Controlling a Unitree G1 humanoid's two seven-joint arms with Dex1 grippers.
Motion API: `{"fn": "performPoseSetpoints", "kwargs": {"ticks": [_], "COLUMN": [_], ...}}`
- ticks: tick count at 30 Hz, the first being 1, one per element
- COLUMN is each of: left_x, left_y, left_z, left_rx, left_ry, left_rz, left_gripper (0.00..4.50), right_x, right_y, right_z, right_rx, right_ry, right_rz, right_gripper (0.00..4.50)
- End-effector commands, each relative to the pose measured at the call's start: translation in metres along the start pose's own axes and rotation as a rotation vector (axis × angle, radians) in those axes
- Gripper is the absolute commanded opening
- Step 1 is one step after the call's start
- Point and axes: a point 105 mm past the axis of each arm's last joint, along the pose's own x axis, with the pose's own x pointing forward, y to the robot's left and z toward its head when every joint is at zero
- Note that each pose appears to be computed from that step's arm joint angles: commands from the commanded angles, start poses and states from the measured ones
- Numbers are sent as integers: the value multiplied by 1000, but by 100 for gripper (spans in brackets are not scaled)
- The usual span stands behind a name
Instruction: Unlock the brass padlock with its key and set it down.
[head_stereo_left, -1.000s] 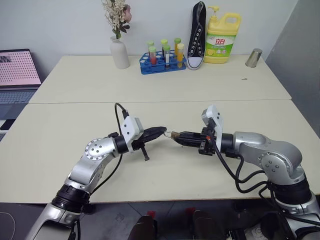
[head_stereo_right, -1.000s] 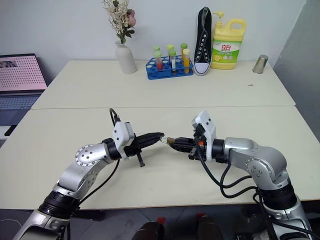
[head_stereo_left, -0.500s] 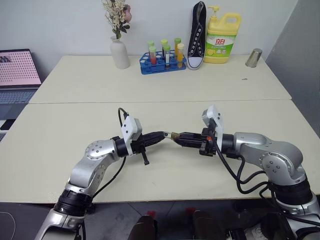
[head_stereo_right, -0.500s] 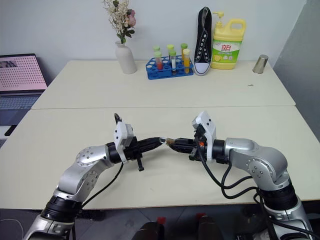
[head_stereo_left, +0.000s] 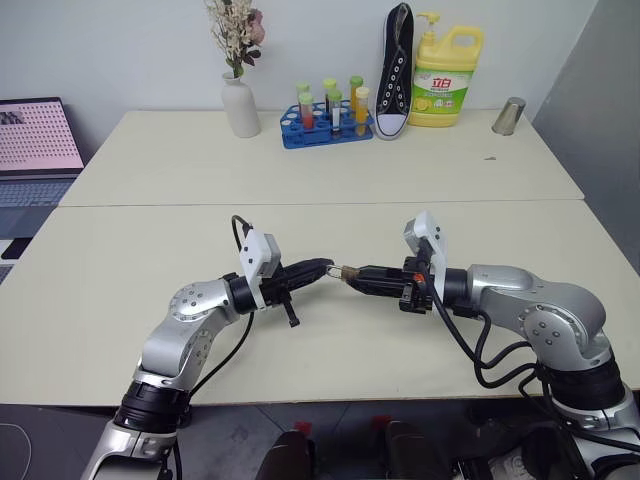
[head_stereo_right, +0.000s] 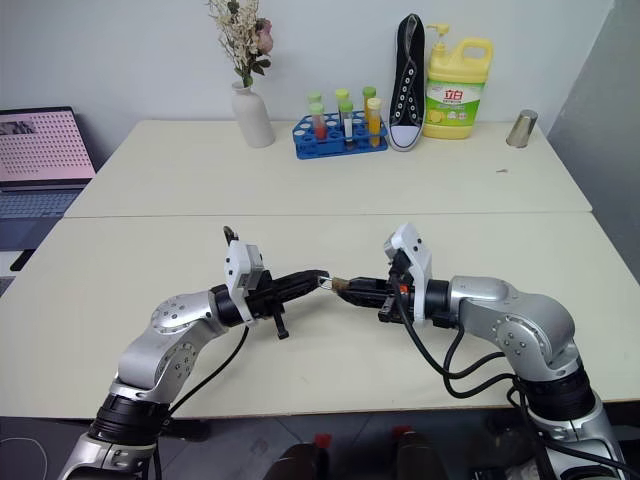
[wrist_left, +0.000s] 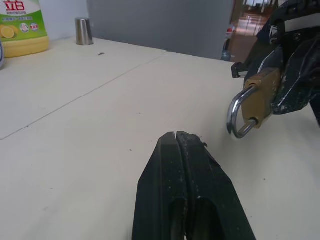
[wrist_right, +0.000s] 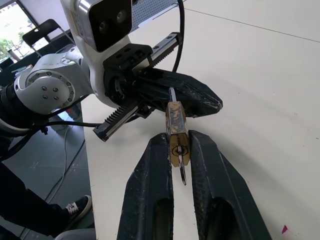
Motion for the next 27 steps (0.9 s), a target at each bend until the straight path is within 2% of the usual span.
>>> {"fn": "performPoseSetpoints", "kwargs": {"ticks": [1, 13, 27], "left_x": [1, -5, -8], "left_y": [-11, -14, -28], "left_z": [14, 15, 31], "left_rx": [10, -6, -93], "left_ry": [-45, -31, -38], "left_rz": [-54, -66, -123], "left_gripper": [0, 0, 0], "right_x": [-2, -2, -1], "right_y": [3, 2, 2], "right_z": [6, 4, 2], "right_rx": [-30, -29, -30], "right_ry": [-20, -11, -3], "right_rz": [11, 10, 13], "right_gripper": [13, 13, 13]}}
